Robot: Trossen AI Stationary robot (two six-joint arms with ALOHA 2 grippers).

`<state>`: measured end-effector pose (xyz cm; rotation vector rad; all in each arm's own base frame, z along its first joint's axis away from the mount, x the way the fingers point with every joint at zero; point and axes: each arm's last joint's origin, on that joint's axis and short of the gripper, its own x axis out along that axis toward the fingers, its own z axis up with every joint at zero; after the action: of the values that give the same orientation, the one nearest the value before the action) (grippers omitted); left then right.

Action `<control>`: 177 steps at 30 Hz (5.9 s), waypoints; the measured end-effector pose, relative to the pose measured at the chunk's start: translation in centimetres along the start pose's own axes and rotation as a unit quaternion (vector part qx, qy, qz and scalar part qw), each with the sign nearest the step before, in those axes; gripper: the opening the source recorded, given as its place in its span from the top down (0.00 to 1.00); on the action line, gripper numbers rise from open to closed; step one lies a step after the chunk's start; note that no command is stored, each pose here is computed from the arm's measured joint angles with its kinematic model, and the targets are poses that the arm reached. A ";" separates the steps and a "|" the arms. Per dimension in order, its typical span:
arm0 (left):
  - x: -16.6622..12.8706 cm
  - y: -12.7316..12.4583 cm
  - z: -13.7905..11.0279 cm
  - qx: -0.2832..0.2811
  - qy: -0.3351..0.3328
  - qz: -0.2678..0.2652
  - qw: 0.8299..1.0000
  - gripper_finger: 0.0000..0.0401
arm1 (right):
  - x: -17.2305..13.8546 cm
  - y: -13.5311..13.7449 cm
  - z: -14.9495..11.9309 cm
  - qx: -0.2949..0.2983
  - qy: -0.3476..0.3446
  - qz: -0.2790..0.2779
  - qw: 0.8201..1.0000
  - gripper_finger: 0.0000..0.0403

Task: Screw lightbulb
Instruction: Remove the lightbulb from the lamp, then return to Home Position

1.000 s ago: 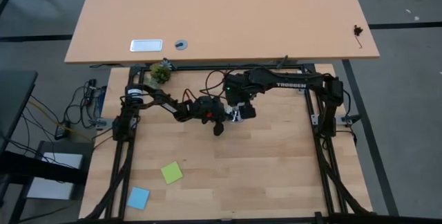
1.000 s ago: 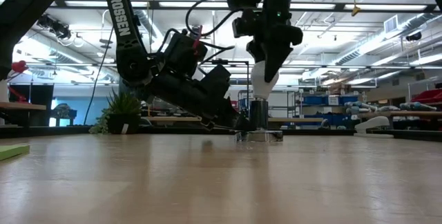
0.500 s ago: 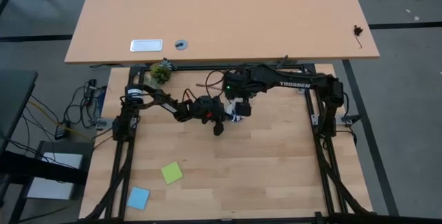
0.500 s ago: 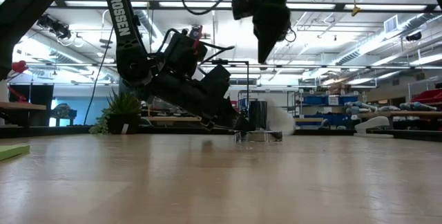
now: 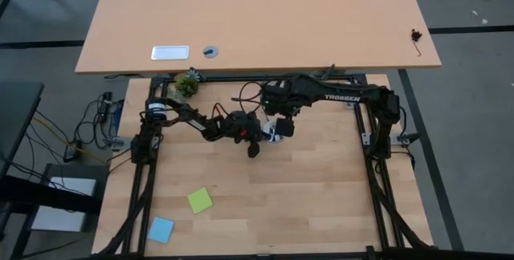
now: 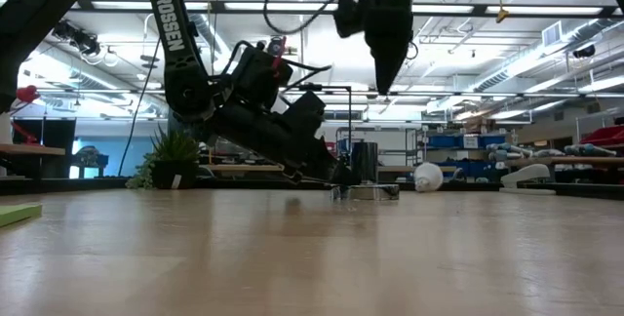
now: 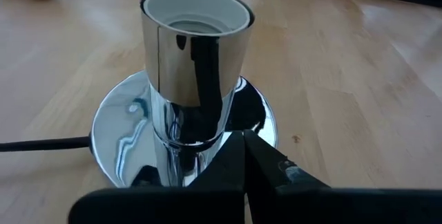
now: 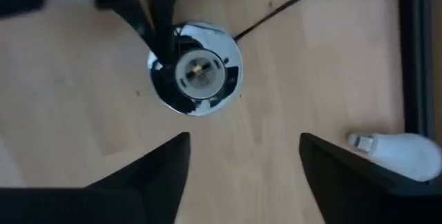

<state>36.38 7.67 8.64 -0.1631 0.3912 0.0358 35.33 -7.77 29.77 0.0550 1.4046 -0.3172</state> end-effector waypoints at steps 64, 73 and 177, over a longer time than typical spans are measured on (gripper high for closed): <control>-6.8 1.7 3.7 0.005 0.056 0.095 0.994 1.00 | 15.4 -12.9 -10.9 0.258 -0.141 -0.053 0.954 0.99; -11.2 0.4 3.6 0.001 -0.017 0.093 0.996 1.00 | 15.8 -9.2 -10.1 0.211 -0.167 0.011 0.963 0.99; -24.4 -5.4 -2.5 0.022 -0.190 0.009 0.982 1.00 | 3.7 2.5 -28.2 0.038 -0.603 0.075 0.793 0.99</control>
<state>13.25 1.89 16.46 -0.1053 0.0126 0.0736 9.34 0.28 20.98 0.0185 0.0986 -0.1966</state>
